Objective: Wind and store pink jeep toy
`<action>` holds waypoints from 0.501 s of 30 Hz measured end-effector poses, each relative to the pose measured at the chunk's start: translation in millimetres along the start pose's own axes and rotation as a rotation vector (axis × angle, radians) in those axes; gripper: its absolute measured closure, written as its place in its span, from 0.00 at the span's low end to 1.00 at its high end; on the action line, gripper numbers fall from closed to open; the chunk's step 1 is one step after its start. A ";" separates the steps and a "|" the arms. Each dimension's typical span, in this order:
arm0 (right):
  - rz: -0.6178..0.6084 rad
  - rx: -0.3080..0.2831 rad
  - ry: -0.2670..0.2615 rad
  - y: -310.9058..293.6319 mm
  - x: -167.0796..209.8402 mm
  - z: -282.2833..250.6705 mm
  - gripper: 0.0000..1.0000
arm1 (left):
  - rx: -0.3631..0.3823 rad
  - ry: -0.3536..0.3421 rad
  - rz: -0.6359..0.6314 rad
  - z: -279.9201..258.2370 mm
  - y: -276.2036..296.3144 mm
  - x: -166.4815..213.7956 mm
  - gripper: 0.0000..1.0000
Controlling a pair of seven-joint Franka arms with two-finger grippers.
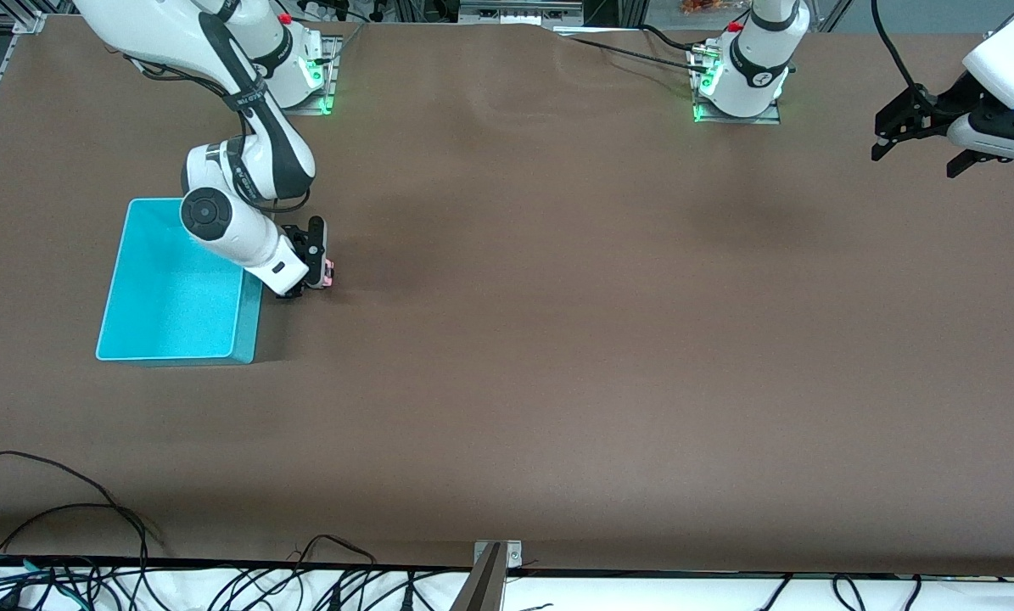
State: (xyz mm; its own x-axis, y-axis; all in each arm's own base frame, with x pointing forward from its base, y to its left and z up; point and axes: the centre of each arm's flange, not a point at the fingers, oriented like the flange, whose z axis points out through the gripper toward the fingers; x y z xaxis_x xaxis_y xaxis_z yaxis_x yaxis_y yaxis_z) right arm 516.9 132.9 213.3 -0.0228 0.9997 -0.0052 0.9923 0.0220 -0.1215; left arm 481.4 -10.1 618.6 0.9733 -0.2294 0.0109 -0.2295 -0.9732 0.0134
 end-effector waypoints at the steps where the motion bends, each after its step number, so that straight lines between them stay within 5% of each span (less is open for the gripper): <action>1: -0.005 0.002 0.000 4.8 4.0 -8.4 0.48 | 0.000 -0.001 0.001 0.4 0.4 0.3 0.00; 9: -0.010 0.006 0.001 45.8 17.4 -98.0 0.48 | -0.015 0.002 -0.003 0.8 -3.7 6.8 0.00; 15: 0.029 0.031 -0.011 59.9 -9.9 -143.7 0.48 | -0.017 0.004 -0.015 2.7 -16.3 31.0 0.00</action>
State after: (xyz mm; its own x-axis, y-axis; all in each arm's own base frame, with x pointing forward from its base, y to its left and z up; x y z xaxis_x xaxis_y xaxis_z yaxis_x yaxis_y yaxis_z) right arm 594.0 125.5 348.7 0.0047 0.9998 -0.0201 0.9883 -0.0077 -0.1522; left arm 515.3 -1.4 616.0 0.9767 -0.2143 0.0144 -0.2147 -0.9762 0.0309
